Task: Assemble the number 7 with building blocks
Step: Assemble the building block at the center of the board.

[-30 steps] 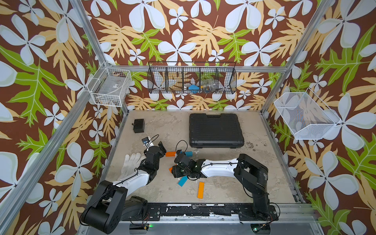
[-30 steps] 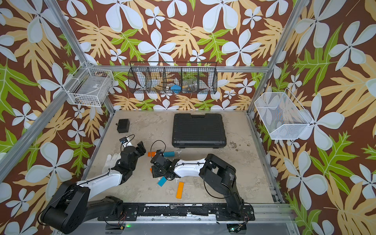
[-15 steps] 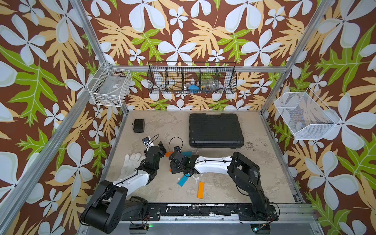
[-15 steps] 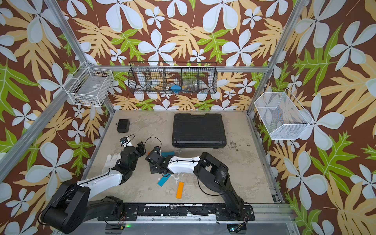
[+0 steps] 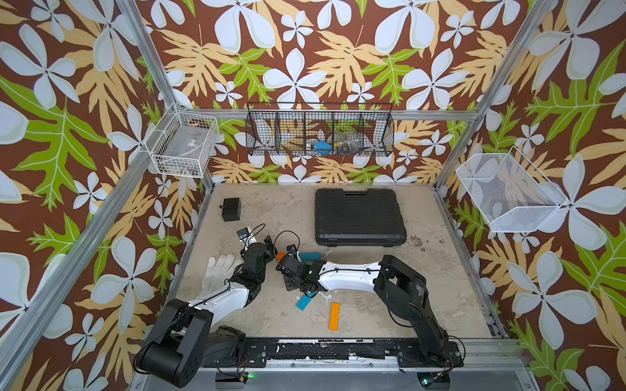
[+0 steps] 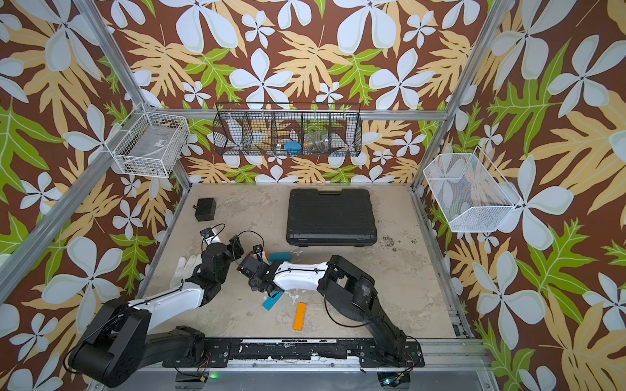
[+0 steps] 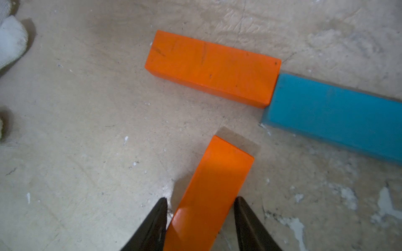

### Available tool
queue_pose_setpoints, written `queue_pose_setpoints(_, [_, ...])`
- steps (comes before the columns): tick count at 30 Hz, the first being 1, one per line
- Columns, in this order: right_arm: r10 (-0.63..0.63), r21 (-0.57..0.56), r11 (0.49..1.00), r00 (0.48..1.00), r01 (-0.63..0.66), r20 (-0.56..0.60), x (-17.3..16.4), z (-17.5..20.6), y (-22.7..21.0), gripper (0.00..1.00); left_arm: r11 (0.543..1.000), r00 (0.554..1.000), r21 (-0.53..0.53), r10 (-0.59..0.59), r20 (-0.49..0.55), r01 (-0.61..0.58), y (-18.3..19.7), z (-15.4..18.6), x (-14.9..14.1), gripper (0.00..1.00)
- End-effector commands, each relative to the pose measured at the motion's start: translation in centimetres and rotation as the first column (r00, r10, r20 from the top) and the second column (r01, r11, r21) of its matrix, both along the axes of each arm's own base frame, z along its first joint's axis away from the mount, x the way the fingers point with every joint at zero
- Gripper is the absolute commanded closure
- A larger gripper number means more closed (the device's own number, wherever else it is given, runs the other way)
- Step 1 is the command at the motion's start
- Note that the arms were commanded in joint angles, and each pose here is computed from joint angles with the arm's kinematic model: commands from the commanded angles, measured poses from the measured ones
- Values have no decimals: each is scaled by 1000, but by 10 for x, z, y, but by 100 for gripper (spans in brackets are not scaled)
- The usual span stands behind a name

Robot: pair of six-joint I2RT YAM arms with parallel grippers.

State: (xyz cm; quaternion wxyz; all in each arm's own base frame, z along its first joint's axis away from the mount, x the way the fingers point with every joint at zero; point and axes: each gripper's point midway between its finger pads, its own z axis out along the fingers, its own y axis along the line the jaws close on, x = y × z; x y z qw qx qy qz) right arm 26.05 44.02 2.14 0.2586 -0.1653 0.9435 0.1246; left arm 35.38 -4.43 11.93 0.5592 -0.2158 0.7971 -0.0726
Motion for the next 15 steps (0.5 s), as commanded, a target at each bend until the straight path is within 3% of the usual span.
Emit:
queue_pose_setpoints(1, [20,-65,998,999,-22,-39,-15,-9,-13,53,1000,1000,-6,-1,15,1,-1,4,2,28])
queue_pose_setpoints(3, [22,-73,997,999,-25,-34,-21,-8,-17,58,1000,1000,-6,0,16,0,-1,4,2,28])
queue_pose_setpoints(7, [17,-86,996,999,-20,-32,-26,-8,-30,77,1000,1000,-9,-4,15,4,-1,4,3,28])
queue_pose_setpoints(15, [-13,-73,997,998,8,-68,-35,-6,-66,78,1000,1000,-9,-4,13,4,-1,3,3,28])
